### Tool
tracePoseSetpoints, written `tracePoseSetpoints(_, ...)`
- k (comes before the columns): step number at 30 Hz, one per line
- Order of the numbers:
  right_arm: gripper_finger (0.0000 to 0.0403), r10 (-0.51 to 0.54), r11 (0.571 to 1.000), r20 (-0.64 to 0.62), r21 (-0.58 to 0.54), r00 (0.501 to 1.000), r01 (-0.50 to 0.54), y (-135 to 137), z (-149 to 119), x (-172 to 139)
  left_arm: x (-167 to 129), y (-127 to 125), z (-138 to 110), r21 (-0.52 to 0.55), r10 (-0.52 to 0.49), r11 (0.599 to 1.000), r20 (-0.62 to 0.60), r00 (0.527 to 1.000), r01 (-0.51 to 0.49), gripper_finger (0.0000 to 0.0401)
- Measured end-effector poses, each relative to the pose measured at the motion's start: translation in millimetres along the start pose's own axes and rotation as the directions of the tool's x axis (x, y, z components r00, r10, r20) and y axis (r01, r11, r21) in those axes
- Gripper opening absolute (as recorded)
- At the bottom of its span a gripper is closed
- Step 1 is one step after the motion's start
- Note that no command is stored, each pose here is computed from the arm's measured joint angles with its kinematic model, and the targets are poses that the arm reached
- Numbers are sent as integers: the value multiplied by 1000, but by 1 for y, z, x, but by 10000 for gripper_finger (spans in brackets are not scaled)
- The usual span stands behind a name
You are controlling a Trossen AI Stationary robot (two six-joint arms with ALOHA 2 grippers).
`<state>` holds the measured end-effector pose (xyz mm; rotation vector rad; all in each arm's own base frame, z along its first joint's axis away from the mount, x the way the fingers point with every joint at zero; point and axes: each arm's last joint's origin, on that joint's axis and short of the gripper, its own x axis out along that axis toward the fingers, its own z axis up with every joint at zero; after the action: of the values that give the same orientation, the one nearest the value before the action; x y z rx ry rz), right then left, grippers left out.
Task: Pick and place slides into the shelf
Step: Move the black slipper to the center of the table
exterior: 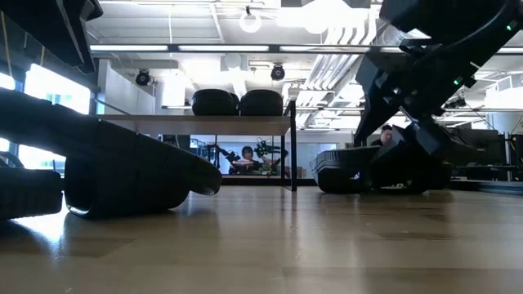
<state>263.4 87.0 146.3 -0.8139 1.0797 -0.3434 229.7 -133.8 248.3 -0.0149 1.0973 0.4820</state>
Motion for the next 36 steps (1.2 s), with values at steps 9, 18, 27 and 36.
tracePoseSetpoints(9,220,-45,996,-49,78,998,49,-12,-3,12,0,0,0,0,7,1000,10,1000,-7,127)
tracePoseSetpoints(18,109,-70,991,-62,114,996,77,-15,-4,15,0,0,1,-7,3,1000,13,1000,-3,127)
tracePoseSetpoints(27,65,-170,951,-65,249,983,180,-34,5,-6,0,0,1,-22,1,1000,15,1000,-1,127)
tracePoseSetpoints(36,62,-138,866,-158,459,978,196,-85,28,-53,0,0,2,-35,16,999,37,999,-14,127)
